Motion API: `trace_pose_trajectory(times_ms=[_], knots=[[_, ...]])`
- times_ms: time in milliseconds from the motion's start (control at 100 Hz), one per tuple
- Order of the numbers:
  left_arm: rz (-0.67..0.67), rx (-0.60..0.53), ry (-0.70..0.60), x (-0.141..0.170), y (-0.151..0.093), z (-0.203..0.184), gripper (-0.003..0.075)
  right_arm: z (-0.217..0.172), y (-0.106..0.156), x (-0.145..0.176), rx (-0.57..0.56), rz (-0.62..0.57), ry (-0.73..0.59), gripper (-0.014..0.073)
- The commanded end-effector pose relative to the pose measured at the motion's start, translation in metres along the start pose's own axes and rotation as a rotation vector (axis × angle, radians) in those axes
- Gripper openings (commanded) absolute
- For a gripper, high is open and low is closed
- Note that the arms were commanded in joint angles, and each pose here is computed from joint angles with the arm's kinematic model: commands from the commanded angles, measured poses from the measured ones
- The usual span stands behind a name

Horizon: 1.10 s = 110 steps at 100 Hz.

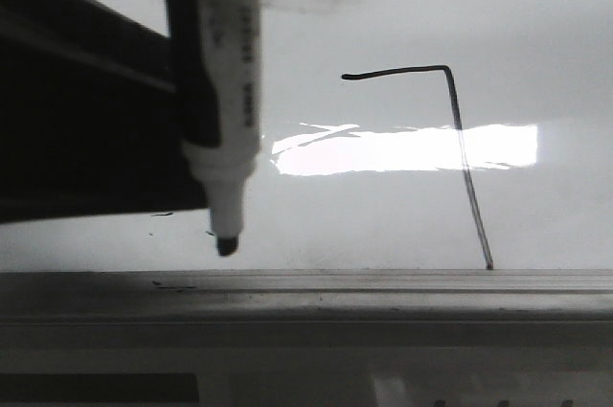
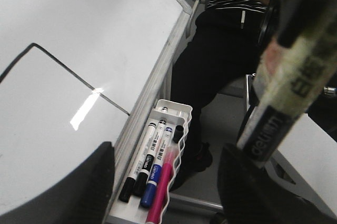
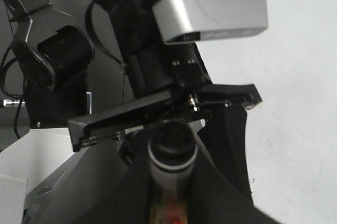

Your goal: Write number 7 on whiteboard

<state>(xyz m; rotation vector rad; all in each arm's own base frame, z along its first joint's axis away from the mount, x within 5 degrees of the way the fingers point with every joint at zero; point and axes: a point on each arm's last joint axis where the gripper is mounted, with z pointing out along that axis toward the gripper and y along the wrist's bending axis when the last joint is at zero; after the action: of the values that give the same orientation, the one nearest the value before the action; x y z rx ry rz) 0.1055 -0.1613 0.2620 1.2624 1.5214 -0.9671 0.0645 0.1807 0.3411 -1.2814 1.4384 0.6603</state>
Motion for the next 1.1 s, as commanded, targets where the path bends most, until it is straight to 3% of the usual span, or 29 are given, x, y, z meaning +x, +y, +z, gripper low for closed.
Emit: trace_pose_trajectory(times_ms=[0,190,430,760,1090], knots=[[-0.033,0.032,-0.097,-0.016,0.002,0.004,0.0384,-0.005,-0.003,-0.020,0.018,-0.003,-0.129,-0.0045],[-0.060,0.041,-0.124,-0.023,0.008,0.010,0.0384,-0.005,-0.003,-0.020,0.014,-0.004,-0.134,-0.0045],[0.099,0.150,-0.140,-0.025,-0.003,0.009,0.0385,-0.005,-0.003,-0.020,0.012,0.003,-0.127,-0.0044],[0.124,0.123,-0.126,-0.024,0.002,0.005,0.0385,-0.034,-0.004,-0.007,0.013,-0.007,0.022,-0.0044],[0.166,0.238,-0.155,-0.025,-0.009,0.002,0.0389,-0.042,-0.006,-0.012,0.035,-0.035,-0.035,-0.0044]])
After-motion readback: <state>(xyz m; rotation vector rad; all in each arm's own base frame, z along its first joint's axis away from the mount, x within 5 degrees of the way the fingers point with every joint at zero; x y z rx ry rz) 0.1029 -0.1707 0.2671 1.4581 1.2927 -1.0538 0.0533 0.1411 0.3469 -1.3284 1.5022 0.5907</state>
